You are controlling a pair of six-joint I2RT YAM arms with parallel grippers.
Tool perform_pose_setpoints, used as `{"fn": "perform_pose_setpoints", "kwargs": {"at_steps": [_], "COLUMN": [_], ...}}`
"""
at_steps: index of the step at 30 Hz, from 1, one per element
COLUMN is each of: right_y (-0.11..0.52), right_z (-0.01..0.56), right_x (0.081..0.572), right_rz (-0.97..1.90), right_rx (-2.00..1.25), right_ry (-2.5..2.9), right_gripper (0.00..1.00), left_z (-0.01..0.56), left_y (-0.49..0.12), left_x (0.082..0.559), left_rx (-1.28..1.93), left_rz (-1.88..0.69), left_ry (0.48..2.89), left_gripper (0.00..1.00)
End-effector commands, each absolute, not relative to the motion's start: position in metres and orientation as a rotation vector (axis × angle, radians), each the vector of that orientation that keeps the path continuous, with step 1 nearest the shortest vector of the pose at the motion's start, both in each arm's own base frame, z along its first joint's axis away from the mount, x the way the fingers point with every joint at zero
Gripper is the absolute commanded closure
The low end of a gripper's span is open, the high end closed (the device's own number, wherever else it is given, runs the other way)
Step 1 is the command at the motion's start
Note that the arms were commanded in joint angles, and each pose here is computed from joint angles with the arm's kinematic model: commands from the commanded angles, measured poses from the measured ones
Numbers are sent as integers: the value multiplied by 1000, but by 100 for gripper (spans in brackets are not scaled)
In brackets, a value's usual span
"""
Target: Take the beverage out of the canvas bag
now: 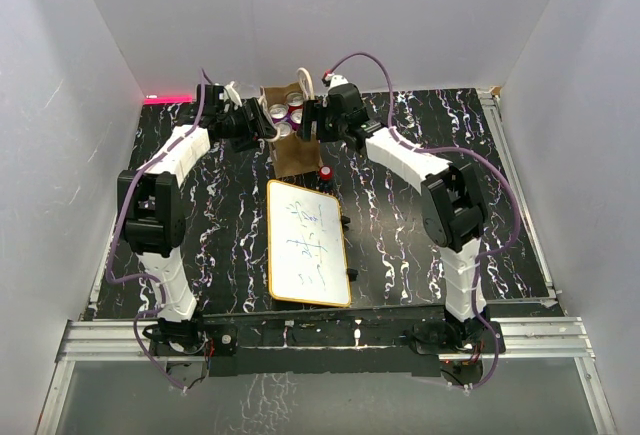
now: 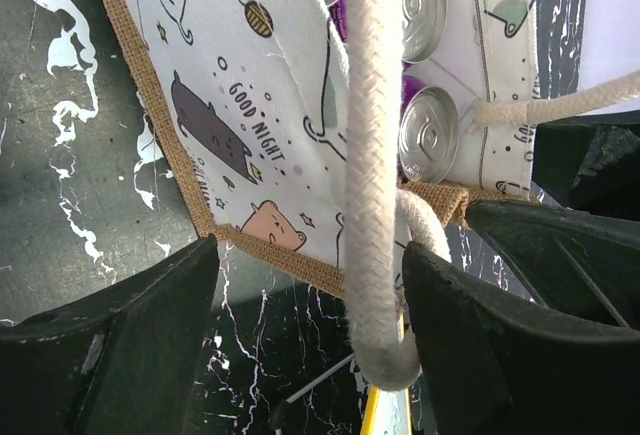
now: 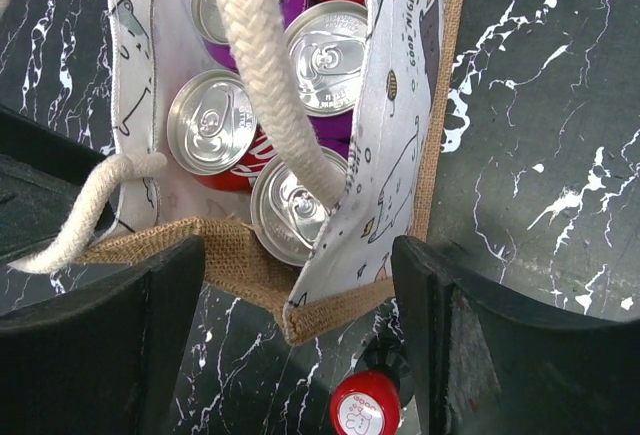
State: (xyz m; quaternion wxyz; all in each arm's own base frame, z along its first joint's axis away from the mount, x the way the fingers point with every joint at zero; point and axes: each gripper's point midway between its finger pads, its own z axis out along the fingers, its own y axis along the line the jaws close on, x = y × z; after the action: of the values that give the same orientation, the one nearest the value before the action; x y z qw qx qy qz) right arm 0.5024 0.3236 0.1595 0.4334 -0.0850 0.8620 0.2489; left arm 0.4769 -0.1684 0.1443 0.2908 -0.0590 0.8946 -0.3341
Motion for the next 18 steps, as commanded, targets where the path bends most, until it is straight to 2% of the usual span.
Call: {"fn": "perform_pose_setpoints", "kwargs": {"at_steps": [1, 4, 10, 12, 18], "right_y": [313, 311, 313, 314, 316], "right_z": [136, 128, 123, 123, 123], "right_x": [485, 482, 476, 476, 474], "right_rz": [560, 557, 588, 595, 614], "right_rx": [-240, -238, -232, -231, -228], "right_ry": [2229, 2245, 2256, 2255, 2255], "right_gripper": [25, 27, 28, 29, 36], "left_z": [175, 196, 224, 229, 221], "left_y": [-182, -167, -141, -143, -175], "left_x": [467, 466, 452, 449, 451], "left_rx": [-90, -124, -205, -202, -135], "left_rz": [-922, -810, -661, -680, -861], "left_ry": [2356, 2318, 2244, 2228, 2277], "left_gripper": [27, 25, 10, 4, 3]}}
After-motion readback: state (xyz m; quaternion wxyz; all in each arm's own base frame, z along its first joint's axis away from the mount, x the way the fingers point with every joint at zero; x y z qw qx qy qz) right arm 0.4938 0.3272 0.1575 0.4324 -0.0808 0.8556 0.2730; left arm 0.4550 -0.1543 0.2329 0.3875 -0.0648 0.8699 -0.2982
